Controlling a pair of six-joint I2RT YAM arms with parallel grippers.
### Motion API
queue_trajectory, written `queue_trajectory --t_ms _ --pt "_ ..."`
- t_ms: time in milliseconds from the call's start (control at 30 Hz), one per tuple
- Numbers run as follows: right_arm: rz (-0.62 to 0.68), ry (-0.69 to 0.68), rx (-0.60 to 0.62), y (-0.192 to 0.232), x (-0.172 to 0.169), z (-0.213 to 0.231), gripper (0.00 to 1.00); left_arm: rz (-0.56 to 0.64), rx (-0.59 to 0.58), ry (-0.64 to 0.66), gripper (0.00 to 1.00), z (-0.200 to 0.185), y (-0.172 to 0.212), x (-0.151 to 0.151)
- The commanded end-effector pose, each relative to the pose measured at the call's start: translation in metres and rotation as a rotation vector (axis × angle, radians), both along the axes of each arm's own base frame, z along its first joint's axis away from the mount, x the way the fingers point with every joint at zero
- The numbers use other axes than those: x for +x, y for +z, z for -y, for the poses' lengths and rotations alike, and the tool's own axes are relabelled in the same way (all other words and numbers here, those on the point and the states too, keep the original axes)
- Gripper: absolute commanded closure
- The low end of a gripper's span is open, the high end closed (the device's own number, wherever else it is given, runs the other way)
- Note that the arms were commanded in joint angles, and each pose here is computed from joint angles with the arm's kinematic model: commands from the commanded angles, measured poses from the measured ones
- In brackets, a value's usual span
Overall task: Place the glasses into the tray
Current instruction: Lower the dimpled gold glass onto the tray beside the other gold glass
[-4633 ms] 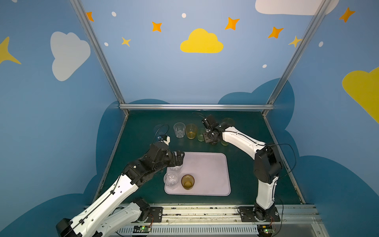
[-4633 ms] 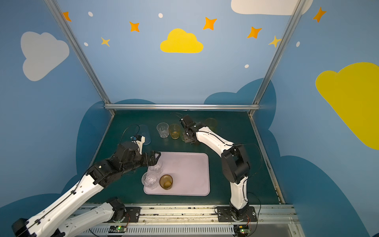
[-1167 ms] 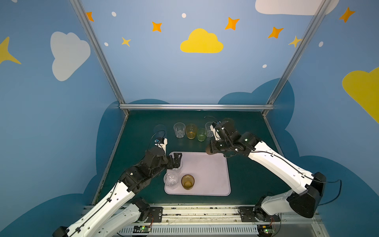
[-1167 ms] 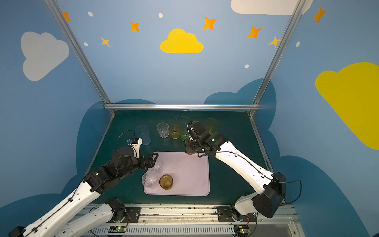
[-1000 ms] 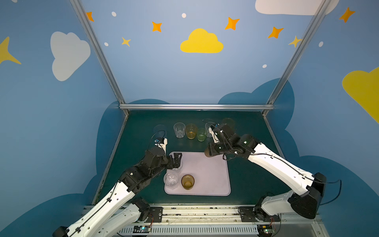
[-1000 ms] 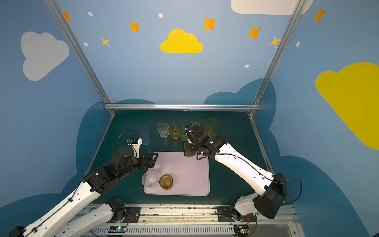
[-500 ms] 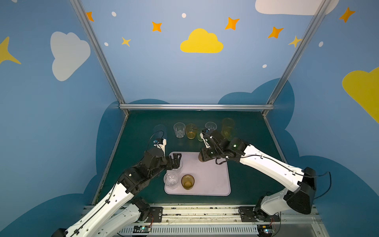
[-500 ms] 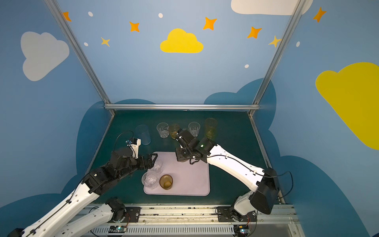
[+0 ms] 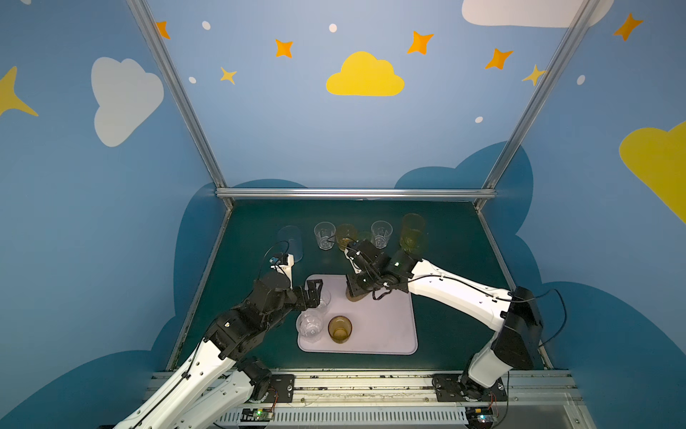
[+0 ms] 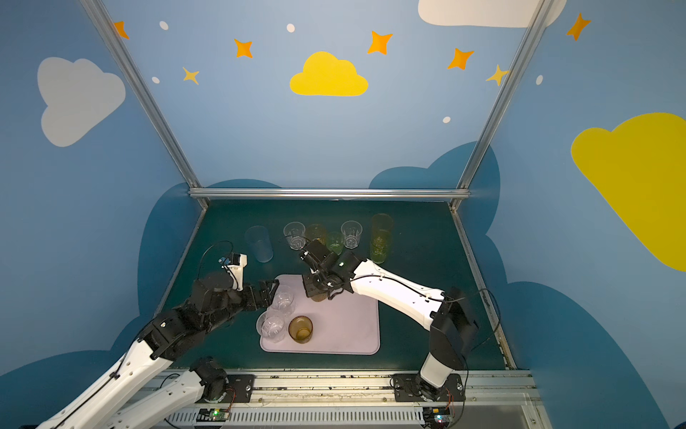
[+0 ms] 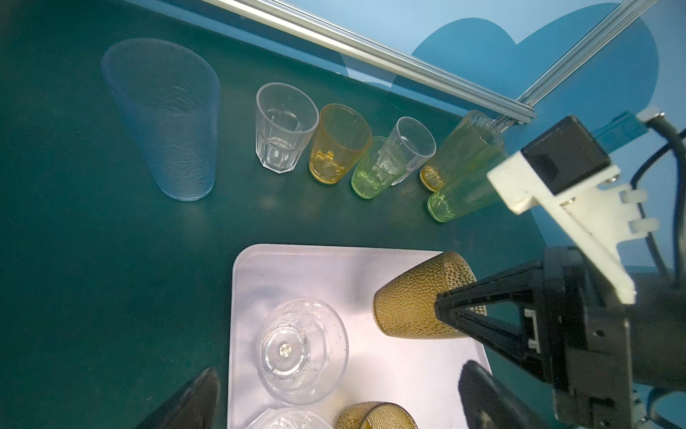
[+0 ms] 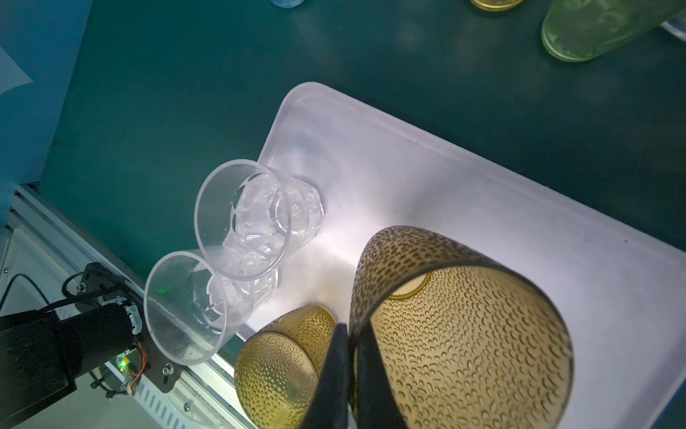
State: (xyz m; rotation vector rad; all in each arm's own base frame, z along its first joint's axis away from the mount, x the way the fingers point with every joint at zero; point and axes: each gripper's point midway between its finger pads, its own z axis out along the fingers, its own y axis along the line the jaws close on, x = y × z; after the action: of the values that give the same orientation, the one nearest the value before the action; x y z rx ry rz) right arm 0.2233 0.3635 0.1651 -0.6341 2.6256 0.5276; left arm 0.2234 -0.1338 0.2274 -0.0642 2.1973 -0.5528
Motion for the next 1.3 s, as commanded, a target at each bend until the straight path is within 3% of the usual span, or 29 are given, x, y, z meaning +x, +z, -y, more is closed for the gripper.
queue_trajectory --t_ms 0,1267 --pt "0.018 -0.001 0.036 0.01 0.003 -0.014 1.0 -0.006 0.009 0.017 0.0 -0.005 -0.005 -0.001" --pt "-0.094 0.053 -0.071 -0.036 -0.019 -0.032 1.0 0.017 0.003 0.06 0.0 -0.015 -0.008 -0.004"
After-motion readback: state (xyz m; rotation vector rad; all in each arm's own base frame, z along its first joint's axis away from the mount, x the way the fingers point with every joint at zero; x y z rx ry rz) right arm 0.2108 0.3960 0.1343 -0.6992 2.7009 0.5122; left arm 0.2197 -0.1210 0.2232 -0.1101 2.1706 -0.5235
